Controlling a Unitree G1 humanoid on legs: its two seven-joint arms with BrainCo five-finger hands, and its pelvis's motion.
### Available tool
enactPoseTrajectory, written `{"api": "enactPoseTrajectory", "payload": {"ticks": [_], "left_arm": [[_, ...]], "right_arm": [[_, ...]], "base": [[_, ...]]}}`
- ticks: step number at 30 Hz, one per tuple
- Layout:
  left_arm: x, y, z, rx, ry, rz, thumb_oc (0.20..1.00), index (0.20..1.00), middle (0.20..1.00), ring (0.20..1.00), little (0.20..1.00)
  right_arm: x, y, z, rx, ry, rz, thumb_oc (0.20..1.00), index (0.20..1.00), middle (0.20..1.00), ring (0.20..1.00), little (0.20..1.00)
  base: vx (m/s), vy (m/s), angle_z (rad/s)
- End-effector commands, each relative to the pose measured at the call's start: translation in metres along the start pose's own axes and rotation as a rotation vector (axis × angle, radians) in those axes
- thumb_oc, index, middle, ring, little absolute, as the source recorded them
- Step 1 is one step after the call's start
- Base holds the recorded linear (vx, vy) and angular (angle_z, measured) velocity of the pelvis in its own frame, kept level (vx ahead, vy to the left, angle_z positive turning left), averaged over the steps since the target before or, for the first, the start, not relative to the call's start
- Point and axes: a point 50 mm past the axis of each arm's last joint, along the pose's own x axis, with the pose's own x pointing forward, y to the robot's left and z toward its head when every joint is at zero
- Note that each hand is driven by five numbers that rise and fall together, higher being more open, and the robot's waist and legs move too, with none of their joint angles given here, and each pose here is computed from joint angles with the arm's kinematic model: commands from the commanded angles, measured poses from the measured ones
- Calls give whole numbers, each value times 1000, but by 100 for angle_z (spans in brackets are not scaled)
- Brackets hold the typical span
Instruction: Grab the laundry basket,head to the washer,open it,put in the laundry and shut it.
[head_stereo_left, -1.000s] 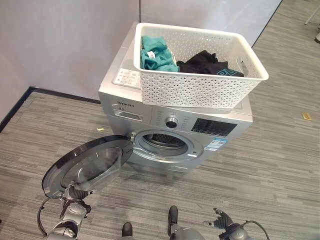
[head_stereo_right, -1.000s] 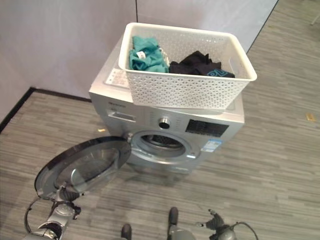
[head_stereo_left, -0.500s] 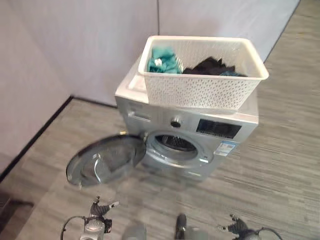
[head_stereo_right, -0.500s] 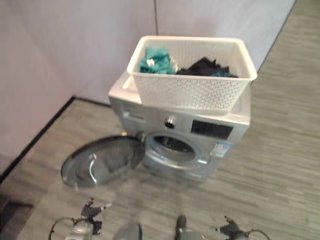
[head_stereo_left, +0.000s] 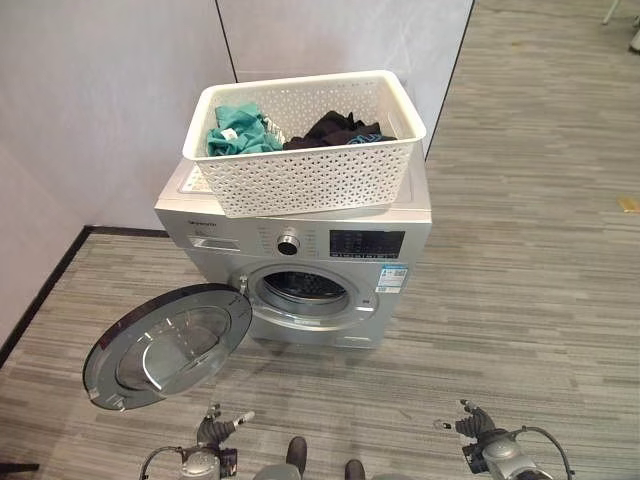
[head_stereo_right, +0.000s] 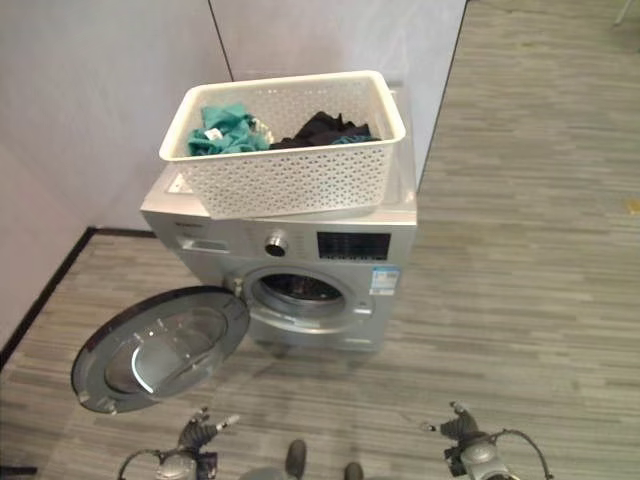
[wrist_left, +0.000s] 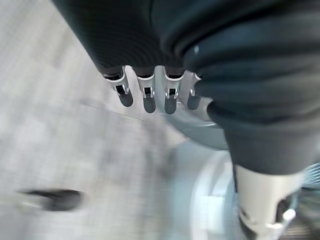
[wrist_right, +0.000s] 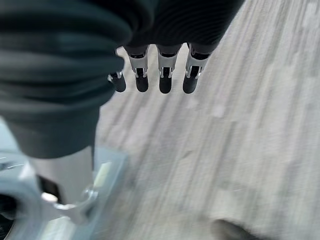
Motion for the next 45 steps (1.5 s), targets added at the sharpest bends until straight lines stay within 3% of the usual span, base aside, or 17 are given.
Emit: {"api": "enactPoseTrajectory", "payload": {"ticks": [1, 4, 9, 15, 18, 24, 34, 42, 43, 45], "left_arm": [[-5, 23, 38, -60, -191, -29, 1000, 1000, 1000, 1000, 1000], [-20, 21, 72, -52, -344, -102, 1000, 1000, 1000, 1000, 1000], [-22, 19, 81, -54, -386, -87, 1000, 1000, 1000, 1000, 1000], [-15, 11, 57, -86, -258, -94, 1000, 1000, 1000, 1000, 1000], [-14, 9, 29, -104, -113, -92, 1000, 1000, 1000, 1000, 1000], [-16, 17, -2, -23, 33, -73, 1000, 1000, 1000, 1000, 1000], [-27, 33, -76, 102, 382, 21, 1000, 1000, 1000, 1000, 1000], [-40, 60, -105, 381, 558, 94, 1000, 1000, 1000, 1000, 1000], [-46, 73, -110, 439, 606, 130, 1000, 1000, 1000, 1000, 1000], [-47, 79, -110, 443, 619, 152, 1000, 1000, 1000, 1000, 1000]], "right_arm": [[-4, 2, 54, 123, -289, 5, 1000, 1000, 1000, 1000, 1000], [-19, 3, 118, 106, -570, 40, 1000, 1000, 1000, 1000, 1000], [-41, 15, 173, 76, -817, 131, 1000, 1000, 1000, 1000, 1000], [-27, 33, 153, 57, -670, 139, 1000, 1000, 1000, 1000, 1000], [-18, 47, 118, 98, -490, 163, 1000, 1000, 1000, 1000, 1000], [-19, 47, 116, 128, -471, 177, 1000, 1000, 1000, 1000, 1000], [-38, -6, 194, 154, -791, -42, 1000, 1000, 1000, 1000, 1000], [-63, -67, 219, 103, -971, -332, 1000, 1000, 1000, 1000, 1000], [-80, -99, 227, 95, -1052, -505, 1000, 1000, 1000, 1000, 1000], [-87, -110, 230, 96, -1080, -554, 1000, 1000, 1000, 1000, 1000]], "base": [[-72, -19, -135], [-40, -46, -20], [-13, -74, 19], [-1, -33, 18], [-2, 26, 7], [-2, 42, 8], [22, 70, 0], [41, 34, 1], [62, 42, 1], [52, 34, 3]]}}
